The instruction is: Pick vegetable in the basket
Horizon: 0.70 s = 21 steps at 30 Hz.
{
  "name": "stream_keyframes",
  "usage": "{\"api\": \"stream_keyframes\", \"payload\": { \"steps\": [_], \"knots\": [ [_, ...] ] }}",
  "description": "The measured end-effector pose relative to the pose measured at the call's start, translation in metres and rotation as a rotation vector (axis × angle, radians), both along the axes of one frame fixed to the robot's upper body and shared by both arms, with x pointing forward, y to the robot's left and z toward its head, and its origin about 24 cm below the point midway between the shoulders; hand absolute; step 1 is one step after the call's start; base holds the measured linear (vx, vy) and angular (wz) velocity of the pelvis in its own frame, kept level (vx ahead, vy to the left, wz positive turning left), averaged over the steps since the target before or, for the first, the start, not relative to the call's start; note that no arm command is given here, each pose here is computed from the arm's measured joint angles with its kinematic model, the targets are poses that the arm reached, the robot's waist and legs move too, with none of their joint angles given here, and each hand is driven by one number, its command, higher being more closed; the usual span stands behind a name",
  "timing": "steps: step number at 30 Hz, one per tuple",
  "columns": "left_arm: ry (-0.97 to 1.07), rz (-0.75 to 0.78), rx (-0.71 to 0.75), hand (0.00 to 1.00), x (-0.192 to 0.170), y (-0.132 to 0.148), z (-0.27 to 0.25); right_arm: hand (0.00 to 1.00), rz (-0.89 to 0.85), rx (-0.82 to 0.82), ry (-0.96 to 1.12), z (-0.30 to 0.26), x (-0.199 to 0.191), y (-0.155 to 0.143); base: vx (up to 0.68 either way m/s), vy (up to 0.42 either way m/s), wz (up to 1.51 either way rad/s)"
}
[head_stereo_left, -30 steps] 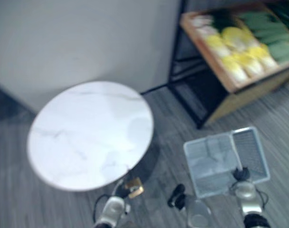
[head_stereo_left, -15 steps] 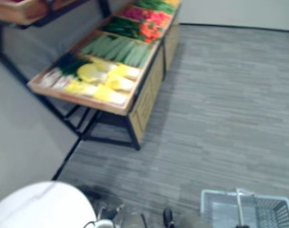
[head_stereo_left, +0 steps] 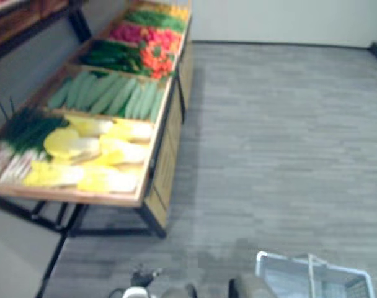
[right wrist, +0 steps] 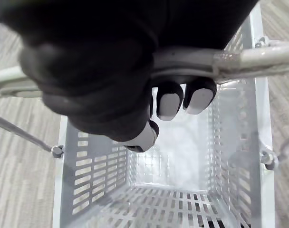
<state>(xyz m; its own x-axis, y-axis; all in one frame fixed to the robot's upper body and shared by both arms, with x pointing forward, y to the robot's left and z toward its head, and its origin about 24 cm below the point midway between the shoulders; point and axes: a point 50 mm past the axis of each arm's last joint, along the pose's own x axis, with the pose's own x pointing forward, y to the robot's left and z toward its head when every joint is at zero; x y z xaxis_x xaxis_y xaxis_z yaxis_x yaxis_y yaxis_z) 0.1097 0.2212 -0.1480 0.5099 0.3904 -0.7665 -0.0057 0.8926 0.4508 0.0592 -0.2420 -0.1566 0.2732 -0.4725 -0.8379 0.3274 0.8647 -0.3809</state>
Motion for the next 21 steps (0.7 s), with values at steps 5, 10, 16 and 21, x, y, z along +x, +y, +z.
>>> {"api": "stream_keyframes", "payload": {
  "steps": [5,10,16,21],
  "knots": [
    [-0.051,-0.003,-0.012,0.0,0.019,-0.005,0.005,1.0,-0.004,0.009,-0.043,0.001,0.012,0.004,0.44,-0.186,0.33],
    [-0.001,0.089,-0.054,0.0,-0.004,-0.009,-0.005,1.0,-0.031,0.013,-0.034,0.0,0.01,0.003,0.51,-0.333,0.15],
    [-0.08,0.178,-0.092,0.0,0.003,-0.012,0.0,1.0,-0.025,-0.001,0.051,-0.002,-0.002,-0.006,0.39,-0.235,0.54],
    [-0.11,0.144,-0.081,0.0,0.01,-0.011,0.004,1.0,0.038,-0.003,0.022,0.0,0.018,-0.003,0.33,-0.016,1.07]
  ]
}}
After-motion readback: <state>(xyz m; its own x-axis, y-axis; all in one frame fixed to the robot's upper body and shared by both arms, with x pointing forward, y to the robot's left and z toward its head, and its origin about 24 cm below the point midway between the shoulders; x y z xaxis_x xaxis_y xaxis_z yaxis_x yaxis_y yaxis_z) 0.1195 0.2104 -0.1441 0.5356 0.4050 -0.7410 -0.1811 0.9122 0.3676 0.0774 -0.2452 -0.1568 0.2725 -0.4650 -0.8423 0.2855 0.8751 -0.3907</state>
